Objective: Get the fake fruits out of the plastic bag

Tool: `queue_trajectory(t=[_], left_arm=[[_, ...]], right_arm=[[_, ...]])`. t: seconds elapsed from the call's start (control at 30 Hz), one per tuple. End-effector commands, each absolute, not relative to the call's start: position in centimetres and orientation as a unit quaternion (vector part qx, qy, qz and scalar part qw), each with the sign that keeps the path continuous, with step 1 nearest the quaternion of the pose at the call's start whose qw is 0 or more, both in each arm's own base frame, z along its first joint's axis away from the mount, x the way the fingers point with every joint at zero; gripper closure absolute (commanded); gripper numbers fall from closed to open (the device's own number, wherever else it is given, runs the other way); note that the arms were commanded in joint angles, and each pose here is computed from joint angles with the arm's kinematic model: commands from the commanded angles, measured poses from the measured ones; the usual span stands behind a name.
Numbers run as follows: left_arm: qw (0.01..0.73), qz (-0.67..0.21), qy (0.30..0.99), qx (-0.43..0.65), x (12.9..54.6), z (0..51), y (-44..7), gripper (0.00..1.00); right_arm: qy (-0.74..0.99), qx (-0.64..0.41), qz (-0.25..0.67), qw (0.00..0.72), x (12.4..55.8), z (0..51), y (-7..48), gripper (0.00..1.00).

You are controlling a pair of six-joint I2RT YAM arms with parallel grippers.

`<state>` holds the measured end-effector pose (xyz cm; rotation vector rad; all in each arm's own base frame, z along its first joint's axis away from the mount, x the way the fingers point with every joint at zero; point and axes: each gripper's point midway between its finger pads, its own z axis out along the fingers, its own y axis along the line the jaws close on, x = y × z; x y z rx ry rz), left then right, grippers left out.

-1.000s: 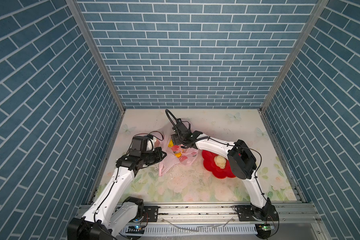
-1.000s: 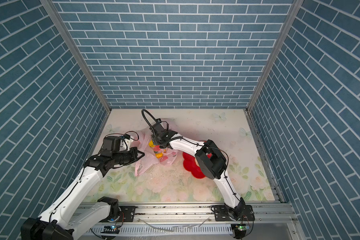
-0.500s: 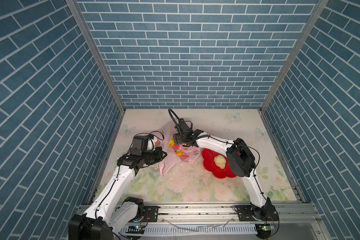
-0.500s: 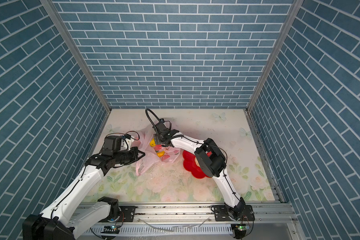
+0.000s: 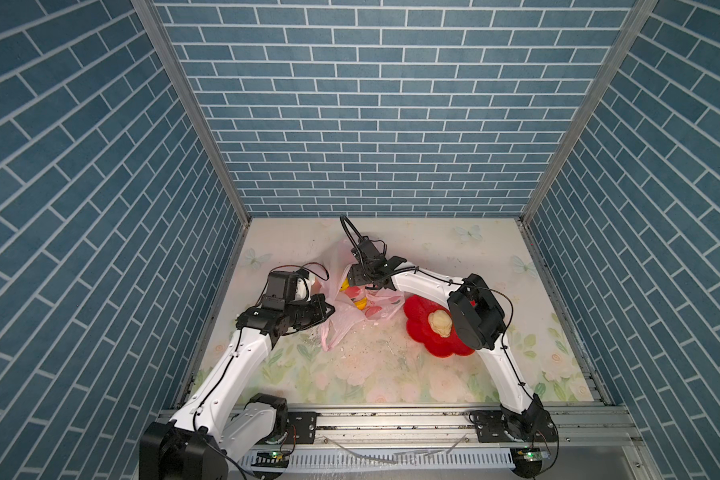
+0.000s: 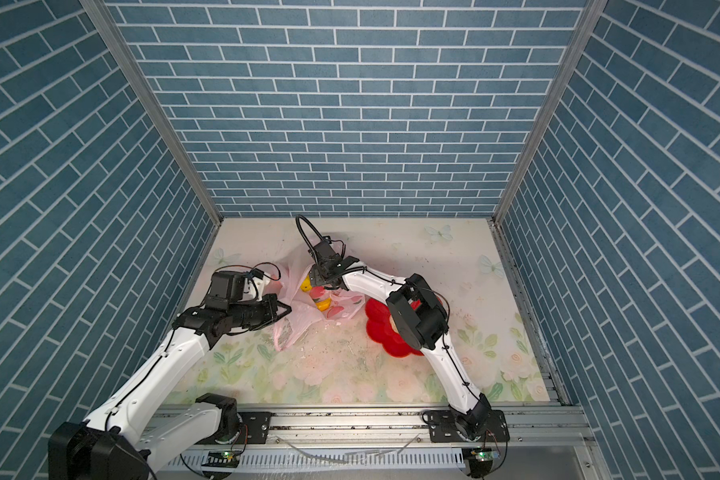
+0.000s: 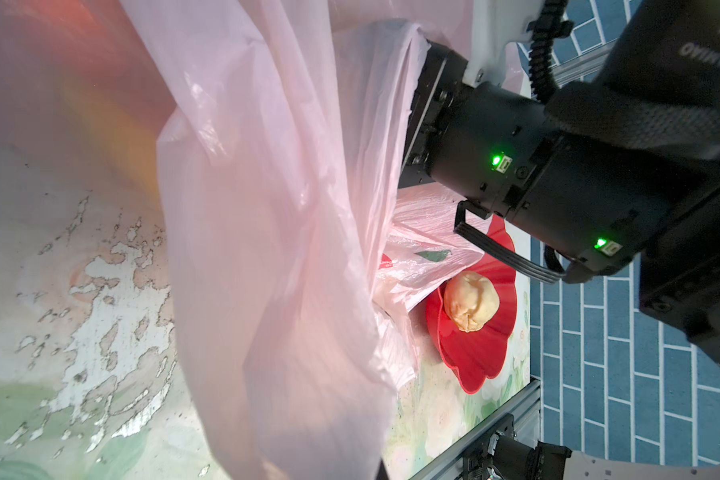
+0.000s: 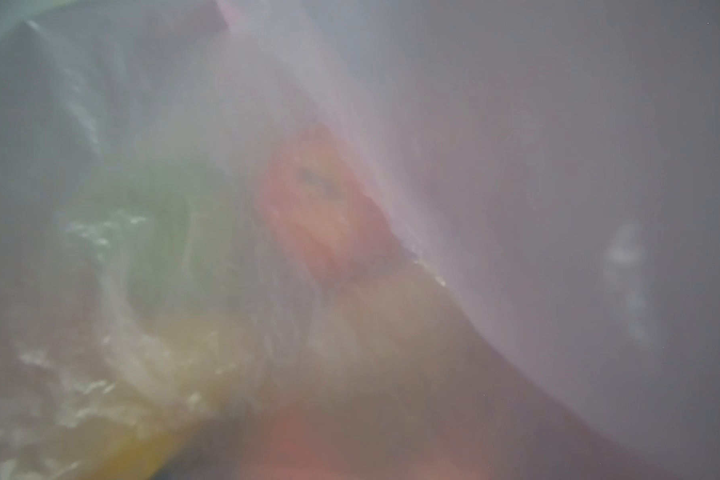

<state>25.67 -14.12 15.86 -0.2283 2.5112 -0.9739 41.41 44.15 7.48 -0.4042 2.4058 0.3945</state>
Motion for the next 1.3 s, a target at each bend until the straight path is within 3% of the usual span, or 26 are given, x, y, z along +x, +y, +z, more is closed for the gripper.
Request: queue_trajectory(t=[0.0, 1.27], left_arm=[[0.211, -0.349, 0.91, -0.075, 25.4, 15.3, -14.0, 1.0], [0.195, -0.358, 0.91, -0.07, 24.7, 14.5, -14.4, 1.0]], right_arm=[[0.916, -0.129, 0.177, 0.336, 42.9, 8.3, 45.1, 0.1], [0.916, -0.044, 0.219, 0.332, 45.9, 7.2, 46.8, 0.16]])
